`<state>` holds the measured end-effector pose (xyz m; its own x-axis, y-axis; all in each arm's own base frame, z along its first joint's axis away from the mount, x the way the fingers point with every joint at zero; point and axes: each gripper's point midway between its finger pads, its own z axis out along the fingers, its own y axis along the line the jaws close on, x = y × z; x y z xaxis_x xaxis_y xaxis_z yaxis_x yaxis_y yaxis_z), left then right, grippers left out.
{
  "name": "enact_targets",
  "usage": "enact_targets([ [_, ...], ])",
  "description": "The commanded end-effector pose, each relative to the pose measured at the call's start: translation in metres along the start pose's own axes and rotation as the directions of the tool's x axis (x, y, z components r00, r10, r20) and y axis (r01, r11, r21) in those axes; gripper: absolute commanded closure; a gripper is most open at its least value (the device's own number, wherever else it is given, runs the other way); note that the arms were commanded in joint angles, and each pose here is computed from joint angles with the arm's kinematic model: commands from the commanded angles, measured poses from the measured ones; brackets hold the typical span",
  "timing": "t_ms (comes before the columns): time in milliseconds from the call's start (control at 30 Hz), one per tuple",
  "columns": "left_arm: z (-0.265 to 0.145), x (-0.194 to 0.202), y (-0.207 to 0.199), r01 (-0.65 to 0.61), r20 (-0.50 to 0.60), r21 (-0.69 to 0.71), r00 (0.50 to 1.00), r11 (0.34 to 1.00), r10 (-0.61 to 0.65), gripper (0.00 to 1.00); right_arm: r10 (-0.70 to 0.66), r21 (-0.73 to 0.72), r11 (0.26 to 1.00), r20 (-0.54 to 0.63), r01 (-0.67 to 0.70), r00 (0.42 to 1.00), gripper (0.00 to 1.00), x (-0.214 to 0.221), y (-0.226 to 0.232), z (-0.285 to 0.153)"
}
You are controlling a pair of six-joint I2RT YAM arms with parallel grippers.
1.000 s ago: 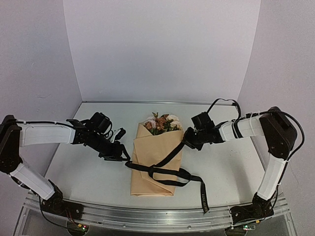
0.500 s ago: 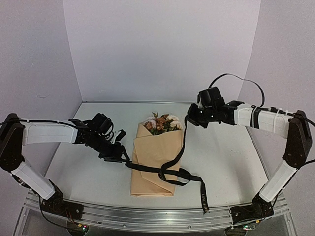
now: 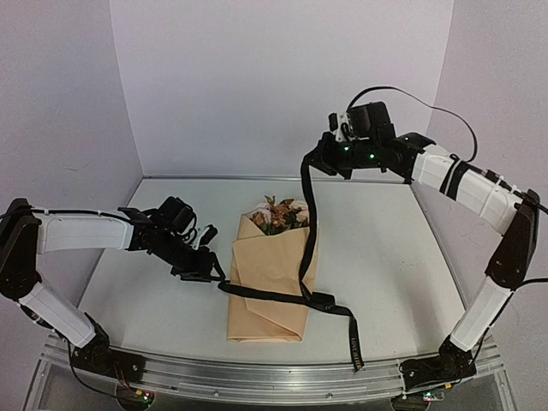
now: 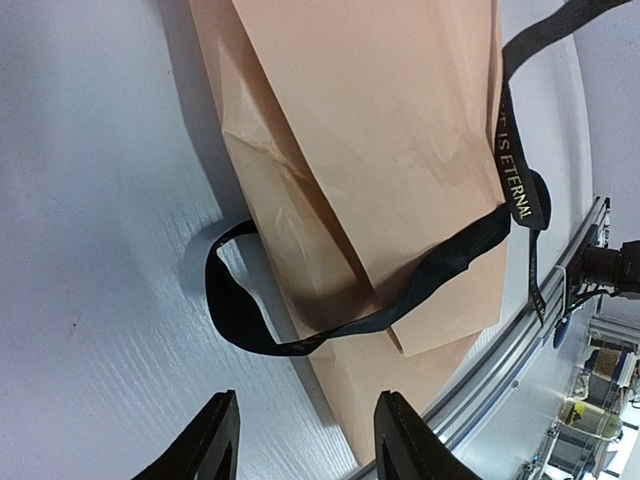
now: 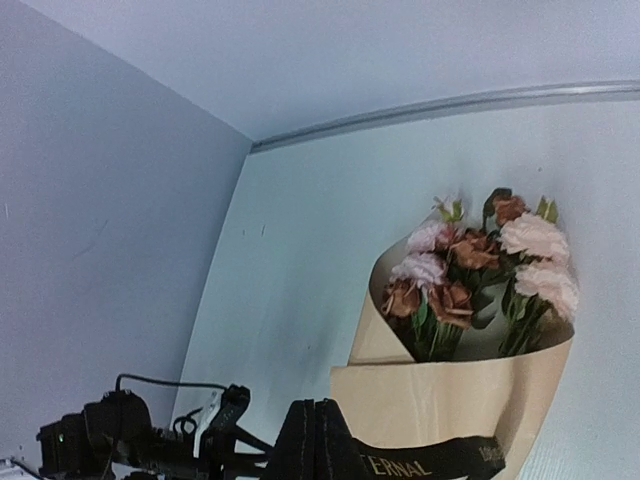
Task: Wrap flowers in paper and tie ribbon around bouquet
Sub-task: Cross the ribbon over the folded bouquet.
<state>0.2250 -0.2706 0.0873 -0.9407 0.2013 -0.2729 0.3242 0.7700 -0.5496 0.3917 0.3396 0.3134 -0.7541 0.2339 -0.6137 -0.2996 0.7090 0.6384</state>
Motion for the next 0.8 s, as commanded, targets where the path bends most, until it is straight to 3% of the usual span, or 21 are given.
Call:
enact_targets([
  [0, -0.021, -0.022, -0.009, -0.117, 0.098, -0.039, 0.988, 0.992, 0.120, 0.52, -0.085, -0.140, 0.988, -0.195, 0.059, 0.977, 1.00, 0.056, 0.032, 0.002],
  [167, -0.024, -0.033, -0.023, -0.195, 0.109, -0.014, 0.975, 0.981, 0.195, 0.54, -0.097, -0.187, 0.981, -0.239, 0.053, 0.966, 1.00, 0.076, 0.040, -0.016],
  [433, -0.021, -0.036, -0.038, -0.261, 0.098, 0.053, 0.962, 0.964, 0.255, 0.57, -0.120, -0.160, 0.979, 0.036, 0.124, 0.992, 1.00, -0.005, 0.075, -0.087],
  [567, -0.016, -0.039, -0.035, -0.251, 0.098, 0.046, 0.964, 0.967, 0.245, 0.62, -0.097, -0.191, 0.976, 0.045, 0.104, 0.994, 1.00, -0.020, 0.091, -0.074],
  [667, -0.014, -0.042, -0.033, -0.225, 0.122, 0.040, 0.968, 0.973, 0.219, 0.65, -0.056, -0.231, 0.972, -0.015, 0.051, 0.998, 1.00, -0.015, 0.101, -0.050],
  [767, -0.018, -0.050, -0.022, -0.132, 0.175, -0.005, 0.976, 0.991, 0.131, 0.69, -0.057, -0.267, 0.963, -0.064, 0.037, 0.996, 1.00, 0.000, 0.118, -0.034],
])
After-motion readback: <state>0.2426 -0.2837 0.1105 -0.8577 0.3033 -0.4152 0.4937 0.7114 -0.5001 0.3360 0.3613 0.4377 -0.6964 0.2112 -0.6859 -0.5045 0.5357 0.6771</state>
